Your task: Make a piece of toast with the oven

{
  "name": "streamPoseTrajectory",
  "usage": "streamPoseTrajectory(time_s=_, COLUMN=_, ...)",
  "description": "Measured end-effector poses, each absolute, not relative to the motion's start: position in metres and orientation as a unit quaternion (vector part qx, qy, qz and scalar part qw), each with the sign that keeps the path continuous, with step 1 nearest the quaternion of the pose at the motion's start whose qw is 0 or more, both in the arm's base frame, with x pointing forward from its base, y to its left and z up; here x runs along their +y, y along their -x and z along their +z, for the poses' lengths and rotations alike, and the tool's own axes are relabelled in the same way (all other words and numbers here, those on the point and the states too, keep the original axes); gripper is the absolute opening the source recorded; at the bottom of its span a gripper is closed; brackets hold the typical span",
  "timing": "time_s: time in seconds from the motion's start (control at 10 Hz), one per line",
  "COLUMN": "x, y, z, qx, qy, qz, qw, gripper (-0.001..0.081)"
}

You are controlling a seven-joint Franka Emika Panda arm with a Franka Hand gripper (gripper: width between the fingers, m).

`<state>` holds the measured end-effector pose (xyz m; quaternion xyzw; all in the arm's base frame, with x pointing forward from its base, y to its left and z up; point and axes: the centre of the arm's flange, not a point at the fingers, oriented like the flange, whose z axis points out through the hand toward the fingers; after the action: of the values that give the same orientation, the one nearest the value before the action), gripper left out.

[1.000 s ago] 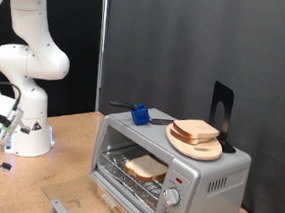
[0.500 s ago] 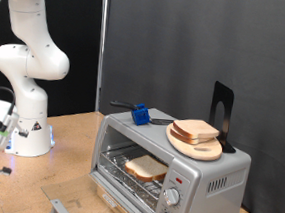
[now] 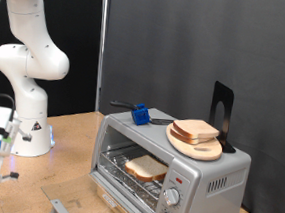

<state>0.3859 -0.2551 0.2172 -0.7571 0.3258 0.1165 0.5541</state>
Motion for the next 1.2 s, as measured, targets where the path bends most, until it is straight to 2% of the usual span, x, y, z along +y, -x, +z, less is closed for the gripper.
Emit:
streamPoseTrajectory(time_s=0.7, x=-0.211, y=-0.381, z=0.151, qx=0.351, qy=0.779, qz=0.143, qw=0.499, gripper=0.0682)
streamPoseTrajectory(time_s=1.2, x=-0.172, y=-0.378, z=0.135, qx=0.329, qy=0.775, qz=0.170, qw=0.512, gripper=0.0682)
